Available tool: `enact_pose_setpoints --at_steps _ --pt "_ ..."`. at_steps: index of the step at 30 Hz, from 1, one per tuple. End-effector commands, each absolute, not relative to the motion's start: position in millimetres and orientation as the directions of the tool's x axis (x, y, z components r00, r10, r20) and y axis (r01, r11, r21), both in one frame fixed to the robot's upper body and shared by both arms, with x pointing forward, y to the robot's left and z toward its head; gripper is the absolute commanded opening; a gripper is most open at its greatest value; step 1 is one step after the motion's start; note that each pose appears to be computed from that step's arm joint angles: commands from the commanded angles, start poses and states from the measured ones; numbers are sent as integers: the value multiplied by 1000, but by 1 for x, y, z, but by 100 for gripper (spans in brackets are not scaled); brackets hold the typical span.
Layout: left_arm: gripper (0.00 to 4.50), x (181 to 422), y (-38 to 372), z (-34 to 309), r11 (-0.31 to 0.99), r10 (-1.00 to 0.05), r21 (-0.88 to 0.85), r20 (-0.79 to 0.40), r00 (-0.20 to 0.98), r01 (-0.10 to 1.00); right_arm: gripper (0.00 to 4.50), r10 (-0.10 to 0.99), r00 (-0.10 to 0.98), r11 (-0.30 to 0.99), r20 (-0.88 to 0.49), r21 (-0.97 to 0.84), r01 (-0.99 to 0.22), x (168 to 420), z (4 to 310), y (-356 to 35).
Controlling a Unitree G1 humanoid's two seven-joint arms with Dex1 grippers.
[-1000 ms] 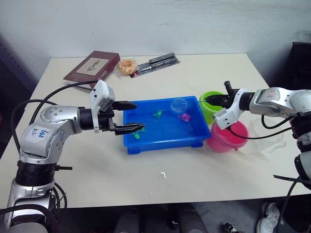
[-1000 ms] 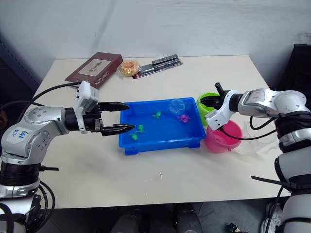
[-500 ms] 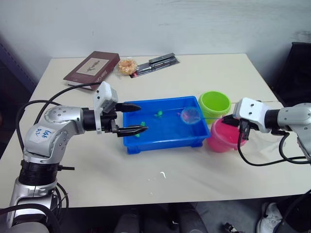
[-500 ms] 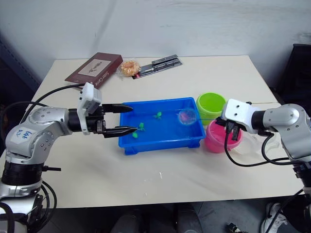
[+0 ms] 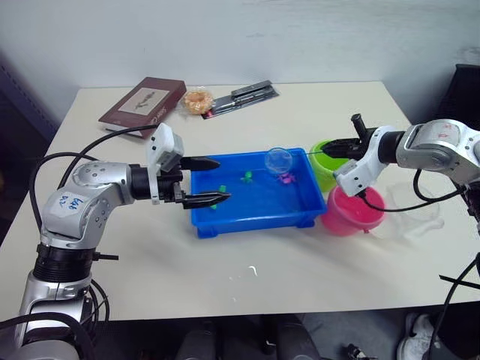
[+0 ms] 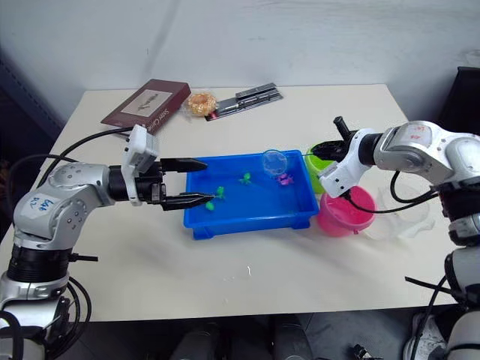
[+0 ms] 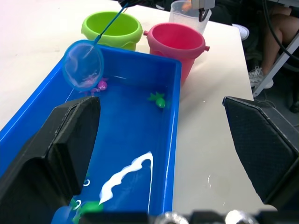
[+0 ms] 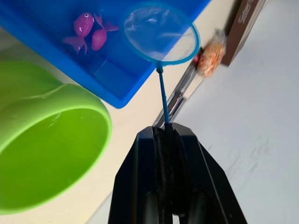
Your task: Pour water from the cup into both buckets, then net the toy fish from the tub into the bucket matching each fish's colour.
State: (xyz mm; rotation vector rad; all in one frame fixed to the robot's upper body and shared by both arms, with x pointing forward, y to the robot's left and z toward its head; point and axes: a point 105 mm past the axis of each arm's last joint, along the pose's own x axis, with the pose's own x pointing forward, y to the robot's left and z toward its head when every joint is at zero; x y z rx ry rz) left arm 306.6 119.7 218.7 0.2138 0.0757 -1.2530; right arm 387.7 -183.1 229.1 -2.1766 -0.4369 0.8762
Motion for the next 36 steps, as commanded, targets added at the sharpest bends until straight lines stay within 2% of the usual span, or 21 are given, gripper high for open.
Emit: enact_pose_setpoints --at_steps 1,13,17,23,36 --pt "449 304 125 228 313 -928 168 -154 338 935 0 538 723 -697 -434 -711 92 397 233 -190" --pt "449 302 127 230 339 -920 173 -147 364 925 0 528 727 -769 -439 -610 190 416 225 -193" --pt "449 302 128 231 341 -918 176 -147 367 923 0 542 700 -775 -465 -599 202 411 221 -196" --pt "449 303 129 231 344 -918 177 -145 370 922 0 610 652 -711 -450 -674 200 400 227 -187" --pt "449 302 126 226 323 -920 188 -169 354 928 0 506 715 -783 -482 -604 147 408 227 -203"
